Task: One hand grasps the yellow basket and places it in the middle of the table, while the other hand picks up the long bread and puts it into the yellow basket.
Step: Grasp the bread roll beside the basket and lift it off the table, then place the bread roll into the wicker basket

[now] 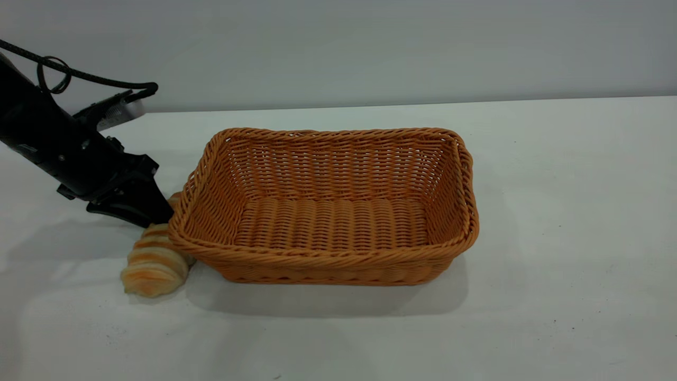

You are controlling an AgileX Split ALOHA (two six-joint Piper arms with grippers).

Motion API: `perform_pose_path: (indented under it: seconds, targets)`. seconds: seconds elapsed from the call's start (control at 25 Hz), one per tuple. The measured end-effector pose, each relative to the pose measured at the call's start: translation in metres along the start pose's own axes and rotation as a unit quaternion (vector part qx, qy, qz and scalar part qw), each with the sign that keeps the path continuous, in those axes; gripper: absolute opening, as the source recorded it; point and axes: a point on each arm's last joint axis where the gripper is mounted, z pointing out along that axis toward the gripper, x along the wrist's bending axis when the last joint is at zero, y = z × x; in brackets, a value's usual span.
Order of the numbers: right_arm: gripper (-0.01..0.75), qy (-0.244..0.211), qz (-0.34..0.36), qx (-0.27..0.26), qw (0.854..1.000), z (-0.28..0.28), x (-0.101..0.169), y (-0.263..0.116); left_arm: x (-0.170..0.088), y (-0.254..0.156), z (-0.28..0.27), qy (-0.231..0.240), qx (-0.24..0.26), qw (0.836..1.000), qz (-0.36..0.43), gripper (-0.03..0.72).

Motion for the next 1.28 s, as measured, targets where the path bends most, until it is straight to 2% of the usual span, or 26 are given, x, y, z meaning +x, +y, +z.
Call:
perform_pose_path:
  seconds: [0.2,0.24,0.6,0.96,1.12,1.28]
  targets:
    - [0.458,0.000,0.000,0.000,1.000,0.000,0.000,0.000,0.000,0.000,0.000,-0.004,0.002,1.000,0.017,0.052]
    - [0.456,0.000,0.000,0.000,1.000,0.000,0.000,0.000,-0.001,-0.001,0.000,-0.005,0.003,1.000,0.019,0.027]
    - [0.411,0.000,0.001,0.000,1.000,0.000,0.000,0.000,-0.008,0.006,-0.023,0.010,0.005,0.999,0.044,0.018]
    - [0.409,0.000,0.000,0.000,1.000,0.000,0.000,0.000,-0.054,0.035,-0.121,0.042,-0.100,0.989,0.102,0.018]
    - [0.409,0.000,0.000,-0.001,1.000,0.000,0.000,0.000,-0.081,0.038,-0.149,0.016,-0.128,0.981,0.146,0.018]
    - [0.400,0.000,0.000,-0.001,1.000,0.000,0.000,0.000,-0.118,0.037,-0.142,-0.030,-0.107,0.967,0.227,0.017]
